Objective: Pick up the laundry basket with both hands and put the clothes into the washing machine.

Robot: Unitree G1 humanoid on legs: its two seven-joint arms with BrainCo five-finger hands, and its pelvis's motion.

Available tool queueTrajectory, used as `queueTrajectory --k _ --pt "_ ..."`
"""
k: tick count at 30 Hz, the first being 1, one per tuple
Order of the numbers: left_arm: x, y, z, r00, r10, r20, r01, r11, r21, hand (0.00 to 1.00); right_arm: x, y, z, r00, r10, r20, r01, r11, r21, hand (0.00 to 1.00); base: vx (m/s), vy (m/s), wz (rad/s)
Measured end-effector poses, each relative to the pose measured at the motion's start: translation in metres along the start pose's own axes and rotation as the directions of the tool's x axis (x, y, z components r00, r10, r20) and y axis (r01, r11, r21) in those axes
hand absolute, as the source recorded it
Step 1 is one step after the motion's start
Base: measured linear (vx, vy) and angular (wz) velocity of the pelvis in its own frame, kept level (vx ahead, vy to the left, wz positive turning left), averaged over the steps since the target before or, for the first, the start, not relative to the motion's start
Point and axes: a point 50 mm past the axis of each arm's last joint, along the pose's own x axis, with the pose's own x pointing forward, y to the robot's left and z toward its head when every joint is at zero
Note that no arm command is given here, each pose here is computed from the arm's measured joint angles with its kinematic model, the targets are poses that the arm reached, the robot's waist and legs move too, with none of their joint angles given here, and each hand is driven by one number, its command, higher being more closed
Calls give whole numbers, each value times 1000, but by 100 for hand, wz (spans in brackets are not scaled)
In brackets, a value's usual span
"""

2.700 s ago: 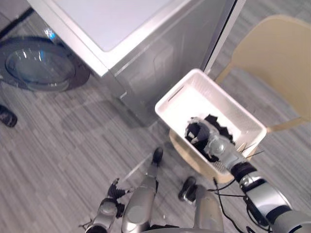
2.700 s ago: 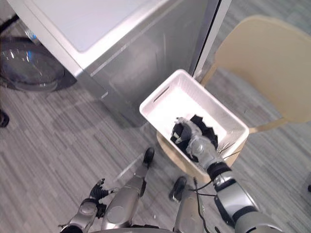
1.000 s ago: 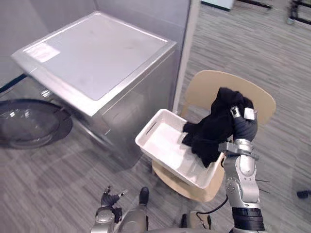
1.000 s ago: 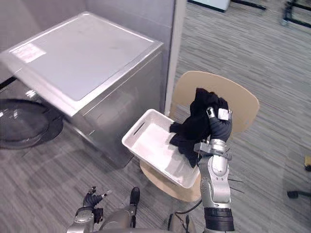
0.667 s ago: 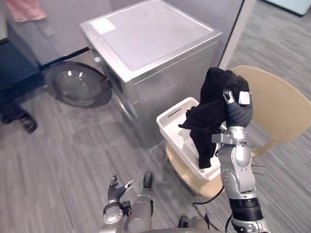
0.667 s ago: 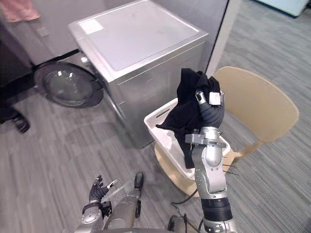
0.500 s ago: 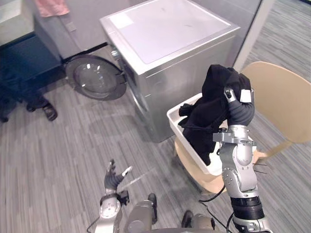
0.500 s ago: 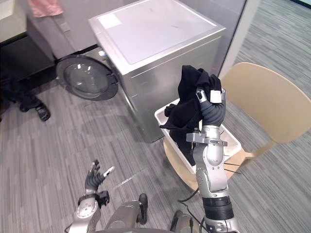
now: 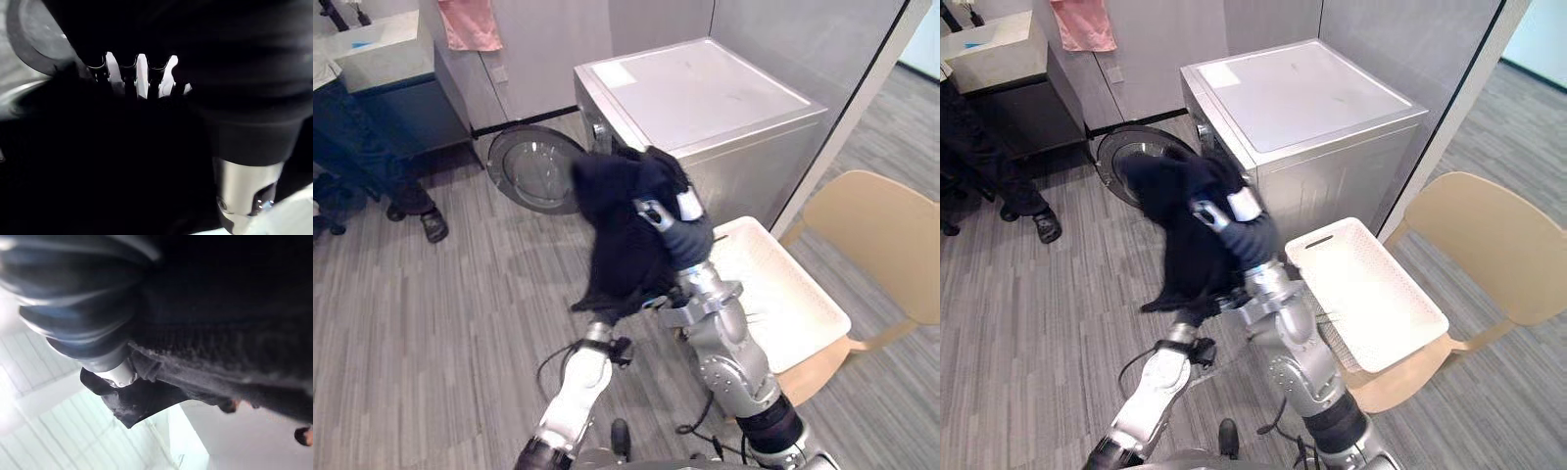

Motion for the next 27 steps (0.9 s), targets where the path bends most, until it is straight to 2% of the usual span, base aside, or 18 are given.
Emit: queueTrajectory --k 2,3,7,15,16,19,21,23,27 --pt "6 -4 4 1000 -13 23 13 1000 25 0 2 7 -9 999 25 -32 -23 998 56 100 -32 33 -1" --pt "10 -9 6 999 -28 39 26 999 46 100 1 12 -12 998 40 -46 -36 996 84 100 -44 32 -4" --pt "19 -12 7 998 -27 48 24 997 79 100 -1 18 -18 996 55 -72 -43 986 162 100 -49 20 0" --pt "18 -12 -2 999 -32 10 30 994 107 100 -6 13 -27 992 40 -121 -17 983 183 100 -3 0 0" --pt "15 -10 -4 1000 -18 -2 18 995 97 100 -12 10 -29 990 22 -139 4 984 181 0 7 -23 7" --pt "1 3 -14 996 58 -65 -56 998 32 100 -38 -9 -34 976 -106 -191 136 979 153 0 4 -38 37" --pt "-14 18 -26 980 141 -137 -147 989 -28 100 -68 -37 -31 936 -268 -228 282 959 30 0 -14 -24 72" --pt "-21 30 -30 966 199 -167 -212 975 -60 100 -83 -55 -23 906 -362 -218 352 932 -83 0 -70 2 76" --pt "-37 49 -35 936 283 -208 -309 945 -105 100 -103 -83 -7 854 -487 -185 412 849 -332 0 -7 20 57"
